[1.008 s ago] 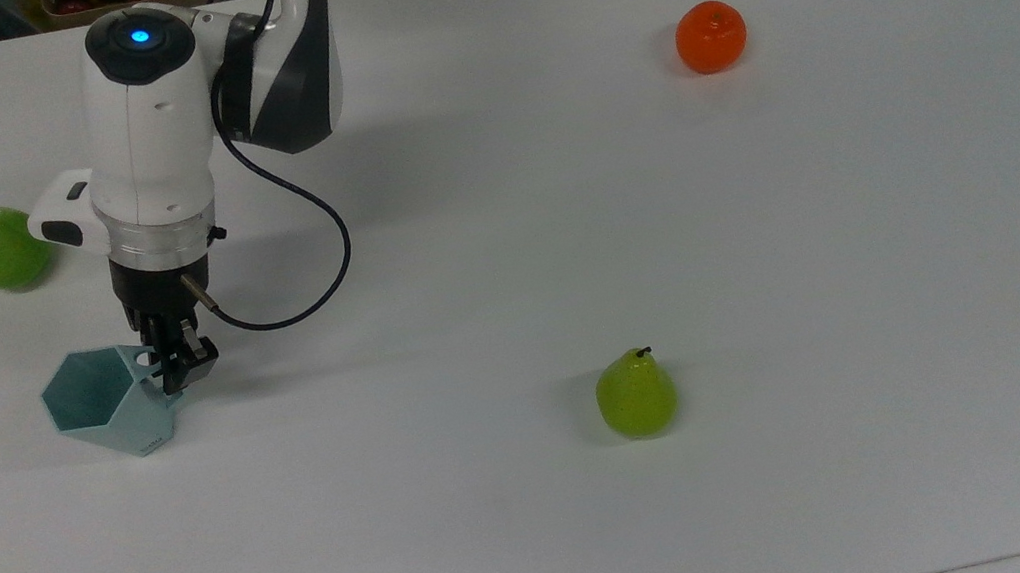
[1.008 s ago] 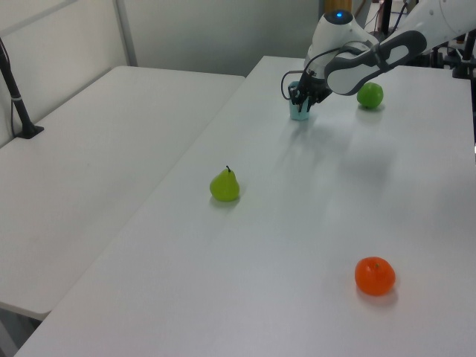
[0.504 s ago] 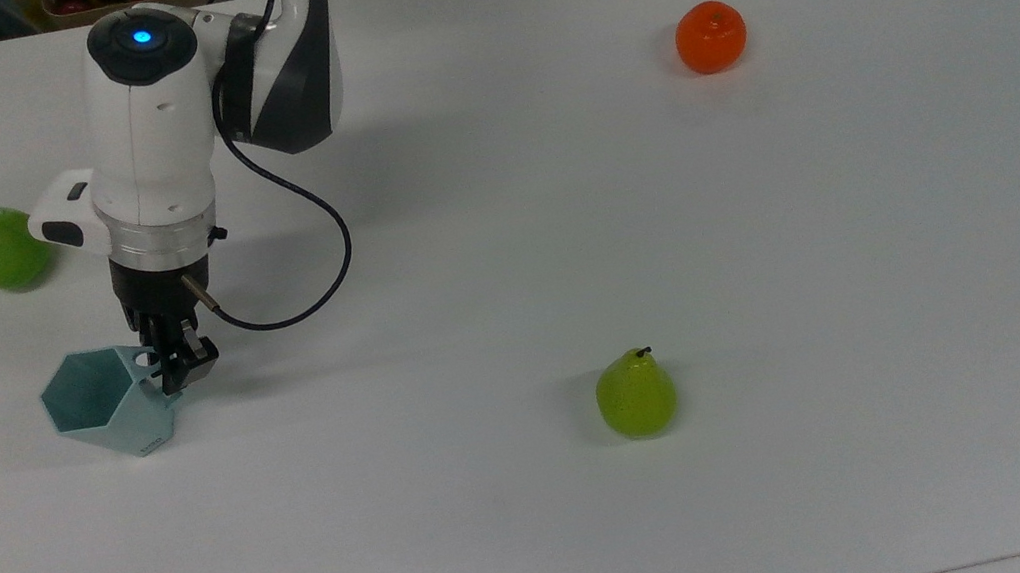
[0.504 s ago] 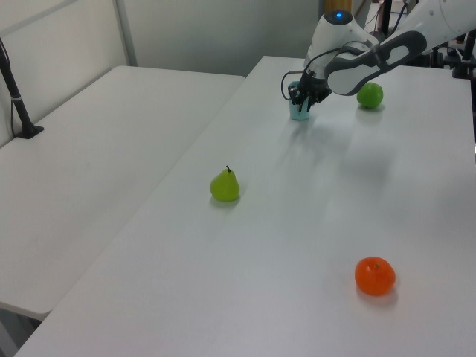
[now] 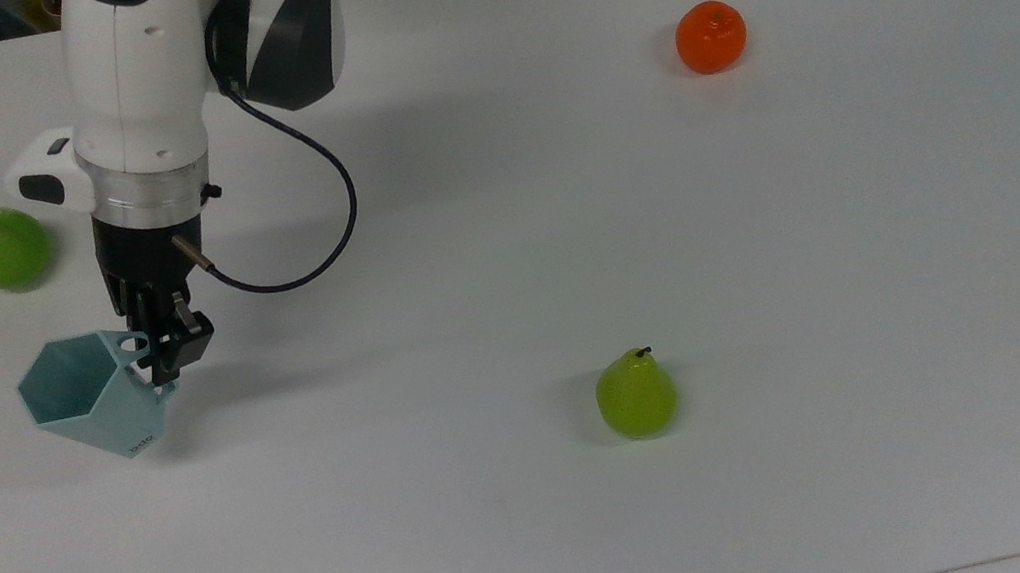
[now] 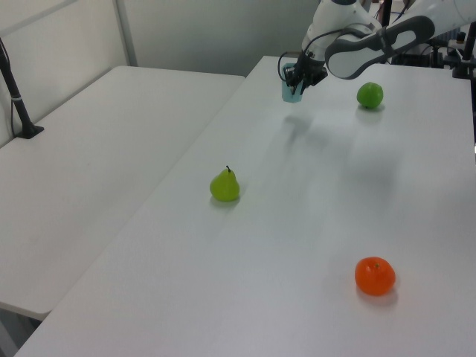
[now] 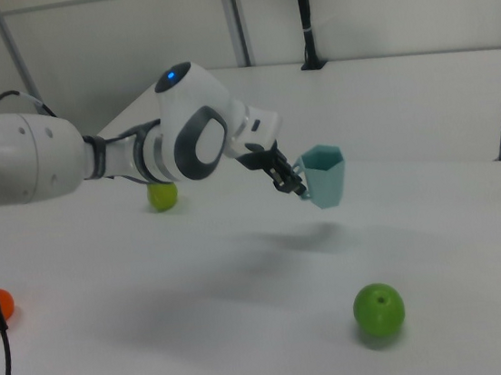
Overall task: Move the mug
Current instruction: 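Lift the mug and carry it toward the orange, turning it upright, then lower the upright mug onto the table and open the gripper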
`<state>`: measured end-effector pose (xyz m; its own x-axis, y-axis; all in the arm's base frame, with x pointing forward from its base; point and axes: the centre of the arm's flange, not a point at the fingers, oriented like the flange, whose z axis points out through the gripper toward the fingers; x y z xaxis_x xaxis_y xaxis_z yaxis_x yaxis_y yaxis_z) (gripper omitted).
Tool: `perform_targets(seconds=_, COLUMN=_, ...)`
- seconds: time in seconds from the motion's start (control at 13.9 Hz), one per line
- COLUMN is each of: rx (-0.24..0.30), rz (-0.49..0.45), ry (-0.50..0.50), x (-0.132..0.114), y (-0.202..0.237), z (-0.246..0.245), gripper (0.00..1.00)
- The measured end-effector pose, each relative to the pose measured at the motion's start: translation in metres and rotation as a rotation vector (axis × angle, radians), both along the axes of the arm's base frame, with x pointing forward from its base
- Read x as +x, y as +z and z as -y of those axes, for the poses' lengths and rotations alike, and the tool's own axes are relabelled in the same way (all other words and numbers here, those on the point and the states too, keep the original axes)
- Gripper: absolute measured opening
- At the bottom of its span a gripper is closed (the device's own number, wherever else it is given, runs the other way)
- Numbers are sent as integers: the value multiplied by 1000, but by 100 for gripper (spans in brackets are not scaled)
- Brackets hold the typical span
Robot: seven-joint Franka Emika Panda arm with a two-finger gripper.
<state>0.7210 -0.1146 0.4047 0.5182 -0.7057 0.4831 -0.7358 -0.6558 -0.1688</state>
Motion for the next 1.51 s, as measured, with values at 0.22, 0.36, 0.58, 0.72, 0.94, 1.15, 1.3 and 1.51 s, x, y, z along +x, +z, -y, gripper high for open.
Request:
perform_targets(seconds=0.22, rx=23, rz=-47, ry=99, x=-17, y=67, z=-41, gripper=24)
perform_targets(seconds=0.36, rx=35, rz=-126, ry=200, x=-46, y=123, z=-78, gripper=24)
perform_targets(seconds=0.58, rx=-2, rz=-229, ry=400, x=-92, y=153, z=-119, gripper=24)
perform_targets(seconds=0.72, rx=-21, rz=-307, ry=565, x=-133, y=158, z=-140, gripper=24)
perform_targets(seconds=0.94, rx=-15, rz=-437, ry=863, x=-187, y=163, z=-140, gripper=24)
perform_targets(seconds=1.15, rx=-24, rz=-528, ry=1052, x=-217, y=135, z=-124, gripper=24)
perform_targets(seconds=1.3, rx=-33, rz=-512, ry=1064, x=-221, y=92, z=-107, gripper=24)
perform_targets(seconds=1.51, rx=-59, rz=-476, ry=1069, x=-228, y=39, z=-84, gripper=24)
